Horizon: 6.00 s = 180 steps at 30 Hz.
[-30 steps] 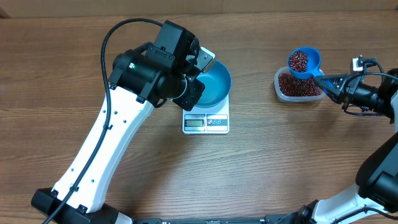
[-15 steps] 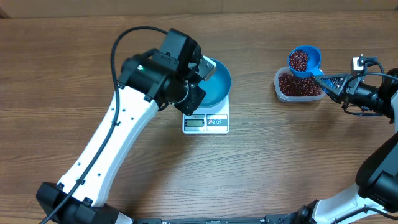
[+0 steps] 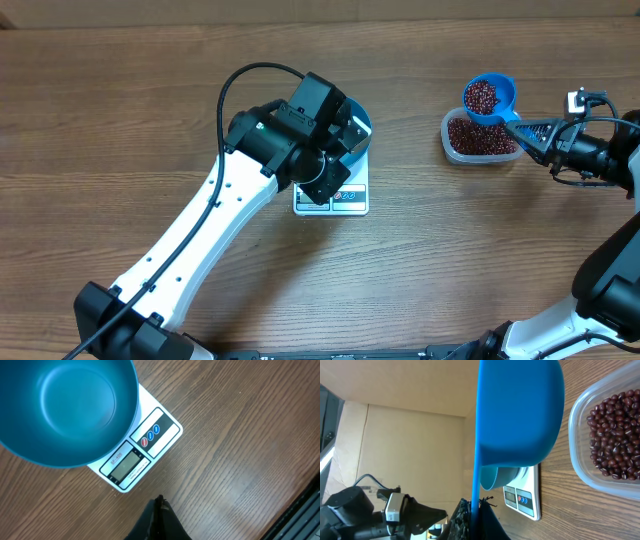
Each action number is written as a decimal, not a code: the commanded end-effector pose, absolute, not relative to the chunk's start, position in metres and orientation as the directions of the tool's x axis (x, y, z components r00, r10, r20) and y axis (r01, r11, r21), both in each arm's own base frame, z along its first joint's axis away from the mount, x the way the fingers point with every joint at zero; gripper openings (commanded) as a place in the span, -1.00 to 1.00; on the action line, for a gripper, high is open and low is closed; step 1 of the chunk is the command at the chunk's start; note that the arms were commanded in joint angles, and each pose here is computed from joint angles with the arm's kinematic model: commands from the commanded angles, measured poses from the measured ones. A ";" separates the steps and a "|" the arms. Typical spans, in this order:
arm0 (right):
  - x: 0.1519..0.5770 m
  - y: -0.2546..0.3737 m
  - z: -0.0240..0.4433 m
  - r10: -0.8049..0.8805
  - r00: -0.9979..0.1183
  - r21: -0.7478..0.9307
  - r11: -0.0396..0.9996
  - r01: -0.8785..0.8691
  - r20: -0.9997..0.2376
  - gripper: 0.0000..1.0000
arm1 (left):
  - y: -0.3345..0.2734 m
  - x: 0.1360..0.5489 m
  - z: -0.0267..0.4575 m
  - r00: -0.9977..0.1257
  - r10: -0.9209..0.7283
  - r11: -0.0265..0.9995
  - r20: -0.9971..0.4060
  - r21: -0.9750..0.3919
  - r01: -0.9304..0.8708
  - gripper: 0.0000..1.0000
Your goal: Scoop item into bowl and weigh 150g on scale
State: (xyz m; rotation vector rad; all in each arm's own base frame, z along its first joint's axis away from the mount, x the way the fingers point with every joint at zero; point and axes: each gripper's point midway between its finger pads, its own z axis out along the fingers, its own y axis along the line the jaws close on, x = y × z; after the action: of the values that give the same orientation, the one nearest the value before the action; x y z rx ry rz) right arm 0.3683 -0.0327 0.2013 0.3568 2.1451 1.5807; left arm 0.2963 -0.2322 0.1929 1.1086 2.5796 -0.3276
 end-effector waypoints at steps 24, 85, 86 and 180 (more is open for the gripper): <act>0.369 -0.033 0.206 0.467 -0.858 0.956 0.280 -0.085 -0.213 -0.93 | -0.253 0.298 0.102 -0.529 0.739 0.583 -0.418 0.001 0.813 -0.91; 0.369 -0.033 0.205 0.466 -0.859 0.956 0.283 -0.083 -0.213 -0.93 | -0.259 0.308 0.039 -0.414 0.726 0.542 -0.549 0.086 0.836 -0.91; 0.369 -0.033 0.205 0.466 -0.859 0.956 0.283 -0.083 -0.213 -0.93 | -0.259 0.308 0.035 -0.418 0.729 0.542 -0.543 0.083 0.837 -0.92; 0.368 -0.033 0.202 0.462 -0.862 0.952 0.296 -0.071 -0.208 -0.93 | -0.246 0.330 0.012 -0.448 0.734 0.593 -0.511 0.160 0.789 -0.92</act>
State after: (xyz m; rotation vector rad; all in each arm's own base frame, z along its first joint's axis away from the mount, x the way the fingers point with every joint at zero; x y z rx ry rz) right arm 0.3676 -0.0326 0.2000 0.3618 2.1523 1.5795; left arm 0.3302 -0.2515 0.0204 1.1905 2.2710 -0.1594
